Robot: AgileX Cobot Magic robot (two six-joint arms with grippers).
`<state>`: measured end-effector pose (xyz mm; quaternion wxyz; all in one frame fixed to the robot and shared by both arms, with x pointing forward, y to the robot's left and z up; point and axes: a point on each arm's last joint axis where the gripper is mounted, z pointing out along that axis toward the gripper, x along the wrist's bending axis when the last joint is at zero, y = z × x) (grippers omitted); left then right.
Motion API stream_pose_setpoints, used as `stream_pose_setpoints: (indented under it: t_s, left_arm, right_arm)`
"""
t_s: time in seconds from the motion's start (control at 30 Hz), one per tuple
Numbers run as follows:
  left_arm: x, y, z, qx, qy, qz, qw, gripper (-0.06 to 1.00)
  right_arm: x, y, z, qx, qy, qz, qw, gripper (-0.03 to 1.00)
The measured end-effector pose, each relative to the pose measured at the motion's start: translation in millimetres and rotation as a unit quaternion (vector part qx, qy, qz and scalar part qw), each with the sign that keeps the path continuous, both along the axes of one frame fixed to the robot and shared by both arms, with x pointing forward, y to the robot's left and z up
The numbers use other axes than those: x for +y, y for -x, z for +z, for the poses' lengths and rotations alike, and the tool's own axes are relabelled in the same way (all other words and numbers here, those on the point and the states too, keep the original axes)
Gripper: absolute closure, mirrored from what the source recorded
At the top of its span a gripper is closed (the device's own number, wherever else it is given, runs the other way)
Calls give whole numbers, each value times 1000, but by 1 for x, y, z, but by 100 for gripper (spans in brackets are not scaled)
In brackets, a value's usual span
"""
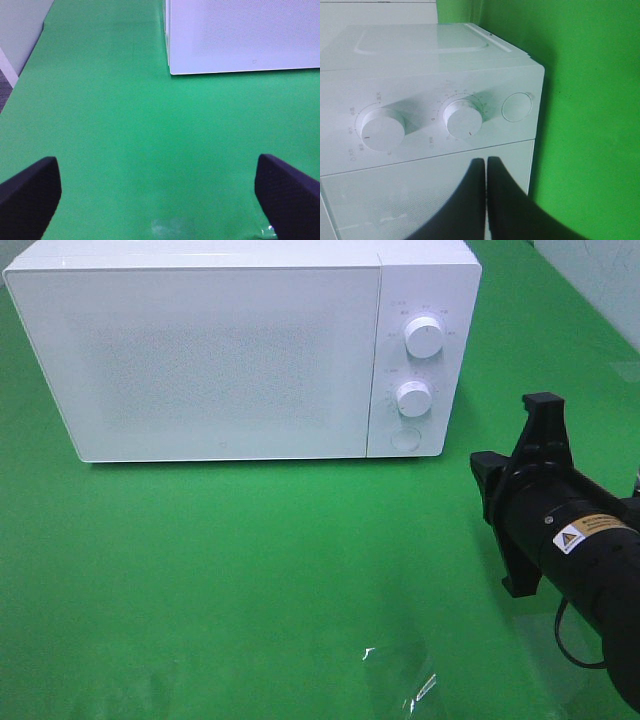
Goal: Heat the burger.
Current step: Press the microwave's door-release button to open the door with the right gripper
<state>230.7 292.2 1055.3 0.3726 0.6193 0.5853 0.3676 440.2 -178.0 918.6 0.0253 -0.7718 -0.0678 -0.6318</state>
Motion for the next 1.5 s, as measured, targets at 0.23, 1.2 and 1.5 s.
stream_pose_setpoints:
  t_s: [0.23,1.2,1.5]
  left_arm:
    - [0,0,0,0,0,0,1000,-3]
    - [0,0,0,0,0,0,1000,-3]
    - [0,0,0,0,0,0,1000,-3]
  right_arm:
    - [0,0,0,1,-1,0,1000,97]
    - [31,-55,-29,39,-23,-20,999,97]
    - [34,-87,-39,51,-26,-22,998,97]
